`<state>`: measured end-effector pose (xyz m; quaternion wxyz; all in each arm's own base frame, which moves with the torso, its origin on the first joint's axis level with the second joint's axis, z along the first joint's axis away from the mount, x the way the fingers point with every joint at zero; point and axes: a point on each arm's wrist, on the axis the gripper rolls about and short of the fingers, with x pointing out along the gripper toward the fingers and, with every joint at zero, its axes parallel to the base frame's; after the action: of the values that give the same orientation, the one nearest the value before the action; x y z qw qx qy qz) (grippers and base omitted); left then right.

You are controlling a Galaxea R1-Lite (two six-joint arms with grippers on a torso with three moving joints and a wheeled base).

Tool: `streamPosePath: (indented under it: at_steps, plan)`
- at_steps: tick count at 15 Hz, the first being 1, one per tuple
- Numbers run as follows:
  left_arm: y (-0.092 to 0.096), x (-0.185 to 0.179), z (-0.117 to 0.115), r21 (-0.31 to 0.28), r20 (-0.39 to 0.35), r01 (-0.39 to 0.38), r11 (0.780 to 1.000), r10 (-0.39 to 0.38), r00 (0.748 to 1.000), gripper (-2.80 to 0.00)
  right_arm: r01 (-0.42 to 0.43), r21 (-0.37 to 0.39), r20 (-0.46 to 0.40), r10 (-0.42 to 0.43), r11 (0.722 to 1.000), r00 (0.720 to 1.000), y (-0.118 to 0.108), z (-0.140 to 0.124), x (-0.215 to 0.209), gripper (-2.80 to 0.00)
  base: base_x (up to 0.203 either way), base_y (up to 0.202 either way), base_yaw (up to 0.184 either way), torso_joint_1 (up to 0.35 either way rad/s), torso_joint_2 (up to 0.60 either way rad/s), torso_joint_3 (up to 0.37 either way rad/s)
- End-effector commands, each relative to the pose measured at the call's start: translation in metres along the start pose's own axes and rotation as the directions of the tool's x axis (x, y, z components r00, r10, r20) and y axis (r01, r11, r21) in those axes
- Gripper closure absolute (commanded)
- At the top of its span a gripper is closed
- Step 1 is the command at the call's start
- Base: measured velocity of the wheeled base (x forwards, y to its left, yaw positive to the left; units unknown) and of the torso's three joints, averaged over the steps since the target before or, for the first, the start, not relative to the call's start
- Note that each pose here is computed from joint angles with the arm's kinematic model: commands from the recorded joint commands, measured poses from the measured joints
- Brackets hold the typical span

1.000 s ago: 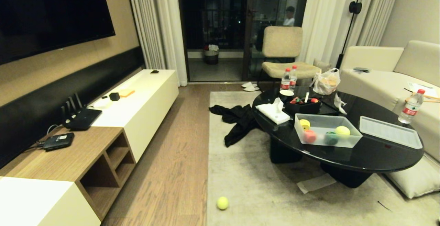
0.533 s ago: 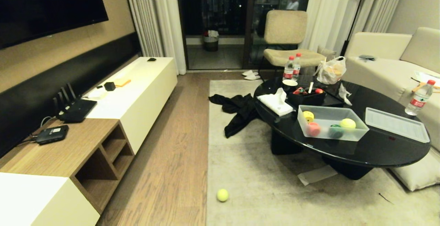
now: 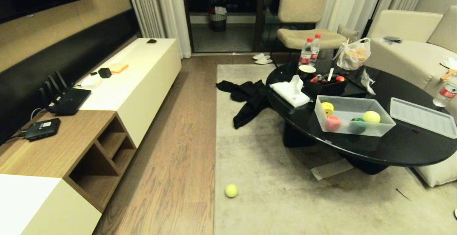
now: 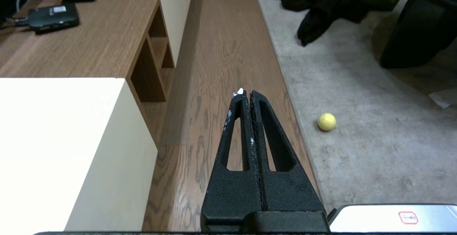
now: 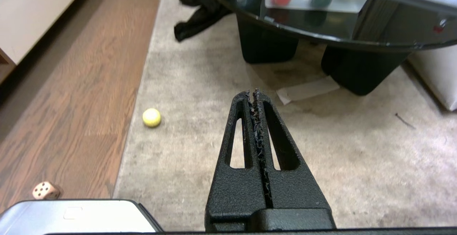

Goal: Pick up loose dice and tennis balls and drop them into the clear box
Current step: Find toys out of the box

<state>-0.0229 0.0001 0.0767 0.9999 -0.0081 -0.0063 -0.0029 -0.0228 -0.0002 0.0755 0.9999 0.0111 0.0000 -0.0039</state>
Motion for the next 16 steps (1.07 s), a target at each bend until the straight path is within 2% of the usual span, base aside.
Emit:
streamPosePath:
  at_steps: [1, 16]
  plan:
    - [0.0000, 0.0002, -0.0004, -0.001, -0.002, 0.000, 1.000, 0.000, 1.000, 0.00, 0.000, -0.002, -0.001, 0.000, 1.000, 1.000, 0.0000, -0.0004, 0.0001, 0.00, 0.000, 0.000, 0.000, -0.002, 0.00, -0.196]
    - [0.0000, 0.0002, -0.0004, -0.001, -0.002, 0.000, 1.000, 0.000, 1.000, 0.00, -0.001, -0.002, 0.000, 0.001, 1.000, 1.000, 0.0000, -0.0002, 0.0001, 0.00, 0.000, 0.000, 0.000, 0.003, 0.00, -0.196]
